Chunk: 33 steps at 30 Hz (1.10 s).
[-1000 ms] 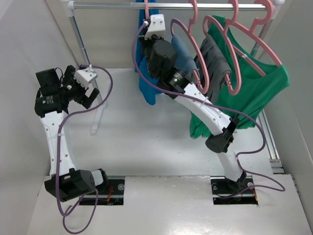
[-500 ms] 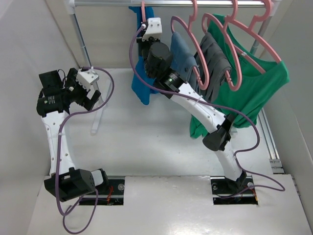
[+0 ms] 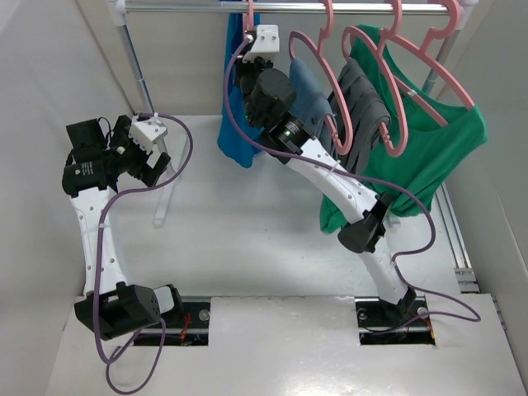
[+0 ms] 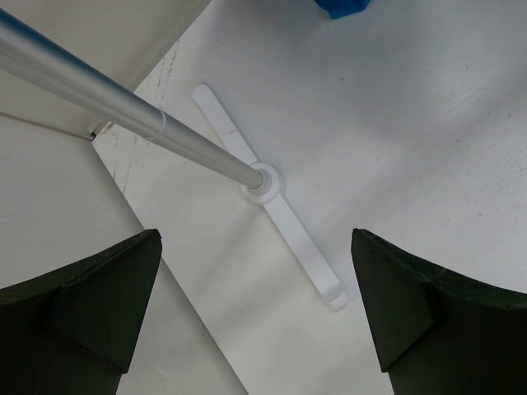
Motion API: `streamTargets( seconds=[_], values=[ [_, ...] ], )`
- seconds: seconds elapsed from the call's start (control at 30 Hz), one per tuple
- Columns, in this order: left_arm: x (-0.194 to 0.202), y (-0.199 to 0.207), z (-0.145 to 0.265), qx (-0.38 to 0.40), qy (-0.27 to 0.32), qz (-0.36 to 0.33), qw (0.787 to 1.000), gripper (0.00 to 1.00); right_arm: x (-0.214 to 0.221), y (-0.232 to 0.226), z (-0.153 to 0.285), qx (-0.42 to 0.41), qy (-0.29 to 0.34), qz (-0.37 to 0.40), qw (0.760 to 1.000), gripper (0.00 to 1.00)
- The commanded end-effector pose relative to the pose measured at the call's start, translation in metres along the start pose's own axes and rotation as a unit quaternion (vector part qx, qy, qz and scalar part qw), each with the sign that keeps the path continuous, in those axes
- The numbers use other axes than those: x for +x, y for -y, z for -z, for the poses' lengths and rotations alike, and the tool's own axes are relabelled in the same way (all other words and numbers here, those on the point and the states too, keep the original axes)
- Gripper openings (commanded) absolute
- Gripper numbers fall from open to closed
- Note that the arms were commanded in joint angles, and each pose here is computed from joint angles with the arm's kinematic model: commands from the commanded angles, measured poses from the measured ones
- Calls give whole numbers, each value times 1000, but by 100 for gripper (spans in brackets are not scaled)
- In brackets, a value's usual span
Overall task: Place the t-shirt on the hanger
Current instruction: Hang the hanger with tshirt onto the clothesline
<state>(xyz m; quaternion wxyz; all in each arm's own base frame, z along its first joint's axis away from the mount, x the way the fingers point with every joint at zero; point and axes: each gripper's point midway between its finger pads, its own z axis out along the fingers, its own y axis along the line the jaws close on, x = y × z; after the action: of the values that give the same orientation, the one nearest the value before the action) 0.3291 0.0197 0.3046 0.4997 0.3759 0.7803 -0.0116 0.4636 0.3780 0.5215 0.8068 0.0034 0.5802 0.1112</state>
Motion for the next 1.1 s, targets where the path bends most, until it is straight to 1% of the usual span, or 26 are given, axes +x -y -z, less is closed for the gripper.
streamTargets(
  seconds=[0.0,0.03,0.13,0.2,0.27,0.37,0.43,0.63,0.7,0.73,0.77,0.8,0.83,0.87,0.93,0.97,1.0,1.07],
  values=[
    [-7,9,3,8,13,-13,1000,100,-41,3,-3,12,63,-65,996,0],
    [-7,8,3,8,13,-19,1000,100,-45,5,-3,19,70,-73,995,0],
    [-16,15,0,21,20,-45,999,100,-35,5,-9,23,76,-80,994,0],
    [-20,20,-2,30,27,-48,998,100,-42,9,-12,22,86,-93,992,0],
    [-28,21,2,30,39,-54,997,100,-42,12,-15,20,88,-91,992,0],
    [-30,23,2,36,46,-49,997,100,-27,8,-16,14,74,-78,994,0],
    [-27,25,0,40,43,-46,997,100,-26,7,-15,9,71,-74,995,0],
    [-24,34,3,56,36,-71,995,100,-10,-2,-15,-8,50,-65,997,0],
    [-22,36,3,59,34,-69,995,100,-7,-4,-15,-15,46,-61,997,0],
    [-22,36,3,59,34,-69,995,100,-12,-3,-13,-21,47,-61,997,7],
    [-22,36,3,59,34,-69,995,100,-13,-10,-8,-32,45,-61,997,19],
    [-21,38,3,62,31,-65,995,100,-17,-14,-7,-45,46,-60,996,26],
    [-18,39,2,65,30,-67,995,100,-21,-13,-4,-52,46,-59,996,30],
    [-20,40,2,67,33,-67,995,100,-24,-19,0,-63,45,-60,995,32],
    [-18,42,2,70,31,-68,995,100,-32,-25,8,-80,47,-62,994,42],
    [-17,45,0,76,33,-65,994,100,-38,-20,11,-80,47,-50,994,51],
    [-17,45,0,76,33,-65,994,100,-40,-23,16,-85,45,-47,994,55],
    [-15,46,1,79,30,-62,994,100,-47,-25,27,-96,42,-35,994,60]
  ],
)
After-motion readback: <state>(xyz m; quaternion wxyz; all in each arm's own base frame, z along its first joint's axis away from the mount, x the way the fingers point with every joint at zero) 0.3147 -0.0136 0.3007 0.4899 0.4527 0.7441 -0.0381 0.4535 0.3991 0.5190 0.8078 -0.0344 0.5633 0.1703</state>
